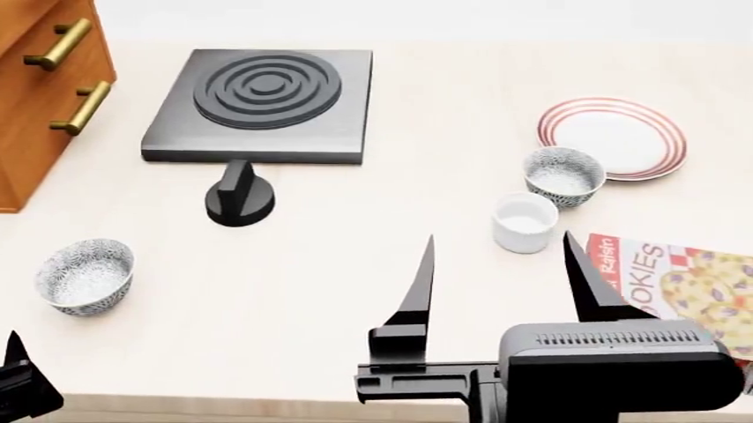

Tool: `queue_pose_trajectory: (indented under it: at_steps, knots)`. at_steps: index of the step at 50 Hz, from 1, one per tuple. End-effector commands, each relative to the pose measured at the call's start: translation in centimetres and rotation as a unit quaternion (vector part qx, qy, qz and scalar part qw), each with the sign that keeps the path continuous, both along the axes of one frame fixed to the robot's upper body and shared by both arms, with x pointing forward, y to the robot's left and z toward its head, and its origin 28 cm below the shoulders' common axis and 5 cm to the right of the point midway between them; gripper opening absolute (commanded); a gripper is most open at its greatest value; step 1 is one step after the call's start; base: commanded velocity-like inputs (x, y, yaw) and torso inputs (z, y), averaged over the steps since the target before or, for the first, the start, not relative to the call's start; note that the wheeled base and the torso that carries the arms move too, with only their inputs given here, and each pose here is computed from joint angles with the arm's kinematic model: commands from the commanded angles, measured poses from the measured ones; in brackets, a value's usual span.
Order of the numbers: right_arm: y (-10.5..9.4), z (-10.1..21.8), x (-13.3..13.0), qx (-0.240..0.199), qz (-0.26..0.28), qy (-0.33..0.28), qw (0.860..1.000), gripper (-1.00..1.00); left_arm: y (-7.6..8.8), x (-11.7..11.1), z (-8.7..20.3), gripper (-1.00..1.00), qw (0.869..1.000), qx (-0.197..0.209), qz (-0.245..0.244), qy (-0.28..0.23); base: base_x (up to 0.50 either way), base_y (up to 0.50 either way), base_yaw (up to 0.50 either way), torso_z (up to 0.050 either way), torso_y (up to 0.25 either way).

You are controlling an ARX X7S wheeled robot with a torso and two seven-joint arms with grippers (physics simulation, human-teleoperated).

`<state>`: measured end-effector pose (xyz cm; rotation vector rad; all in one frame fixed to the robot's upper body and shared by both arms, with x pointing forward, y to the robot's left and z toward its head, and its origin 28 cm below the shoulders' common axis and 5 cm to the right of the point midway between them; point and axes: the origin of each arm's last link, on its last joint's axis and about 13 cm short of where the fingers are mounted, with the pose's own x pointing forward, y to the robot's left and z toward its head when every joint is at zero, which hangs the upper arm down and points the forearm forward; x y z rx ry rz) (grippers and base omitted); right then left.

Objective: Pick the akita bowl between the plate and the ramekin and place it on the plate.

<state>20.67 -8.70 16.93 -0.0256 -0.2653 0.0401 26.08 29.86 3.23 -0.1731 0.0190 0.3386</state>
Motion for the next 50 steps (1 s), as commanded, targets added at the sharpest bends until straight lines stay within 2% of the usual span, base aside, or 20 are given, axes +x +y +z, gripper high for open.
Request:
queue_pose_trajectory:
  at_steps: [1,50]
  knots:
    - [-0.08,-0.03,0.02,0.003,0.000,0.001,1.000,1.00,-0.02,0.02,-0.05,1.00,1.000,0.000,0.000,0.000,0.00,-0.14,0.00,0.000,0.000]
    - [-0.11,0.09,-0.14,0.007,0.002,-0.002,1.000,1.00,-0.05,-0.09,0.02,1.00,1.000,0.001,0.001,0.000,0.00,-0.14,0.00,0.000,0.000]
